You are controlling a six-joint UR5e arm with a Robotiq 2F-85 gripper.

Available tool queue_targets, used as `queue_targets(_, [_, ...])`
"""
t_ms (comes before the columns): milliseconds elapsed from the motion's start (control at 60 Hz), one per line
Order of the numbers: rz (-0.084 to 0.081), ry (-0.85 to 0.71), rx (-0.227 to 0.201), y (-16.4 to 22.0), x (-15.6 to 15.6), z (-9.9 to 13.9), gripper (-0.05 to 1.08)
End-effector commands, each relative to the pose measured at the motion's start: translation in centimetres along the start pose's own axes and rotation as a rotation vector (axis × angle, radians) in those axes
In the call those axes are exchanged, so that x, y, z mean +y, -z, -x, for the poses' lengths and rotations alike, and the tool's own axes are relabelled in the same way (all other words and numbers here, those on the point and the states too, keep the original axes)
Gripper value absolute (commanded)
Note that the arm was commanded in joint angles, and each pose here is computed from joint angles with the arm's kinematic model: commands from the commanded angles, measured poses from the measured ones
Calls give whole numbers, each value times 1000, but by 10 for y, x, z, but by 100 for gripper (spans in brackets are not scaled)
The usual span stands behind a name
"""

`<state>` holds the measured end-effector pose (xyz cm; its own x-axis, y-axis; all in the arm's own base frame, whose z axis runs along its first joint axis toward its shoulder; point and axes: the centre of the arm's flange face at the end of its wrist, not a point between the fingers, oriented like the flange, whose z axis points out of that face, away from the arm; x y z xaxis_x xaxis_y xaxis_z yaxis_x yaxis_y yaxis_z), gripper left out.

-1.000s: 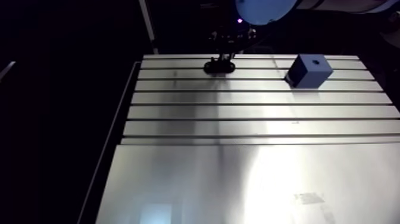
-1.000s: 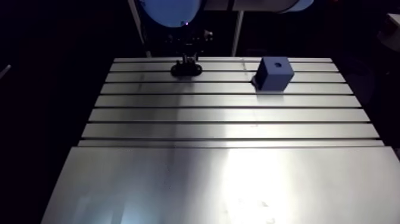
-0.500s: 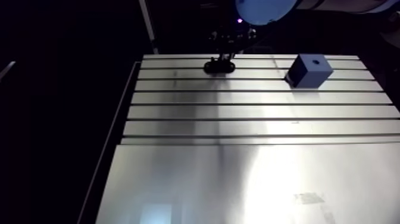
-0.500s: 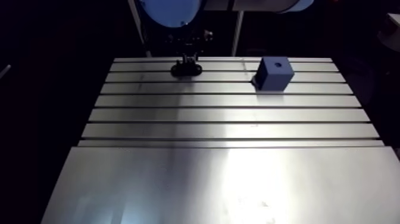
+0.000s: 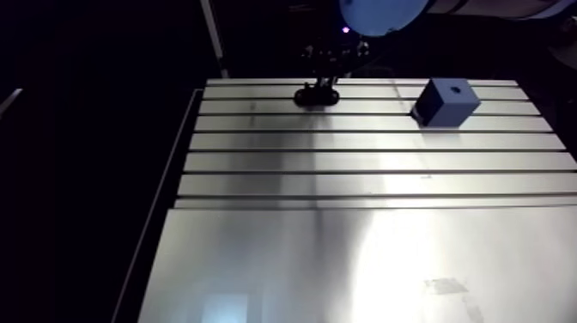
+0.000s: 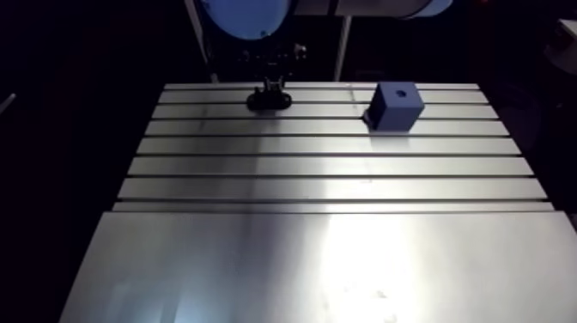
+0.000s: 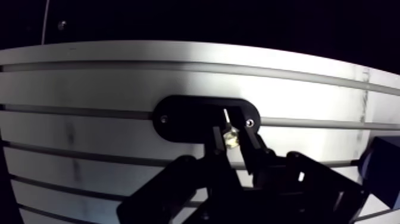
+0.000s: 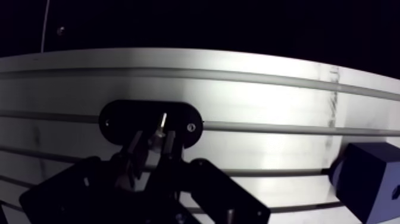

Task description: Pick up the M10 bolt and insert it into the hex recess until seated.

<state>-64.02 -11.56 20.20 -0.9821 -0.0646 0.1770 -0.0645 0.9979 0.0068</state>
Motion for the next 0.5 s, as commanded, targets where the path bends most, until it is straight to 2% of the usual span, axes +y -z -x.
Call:
queue_targets(17, [0,1,-1,-1,0,0,71])
queue_targets(383, [0,17,1,1,1,1,76])
queue_targets(500, [0,16,14,7,1,-1,79])
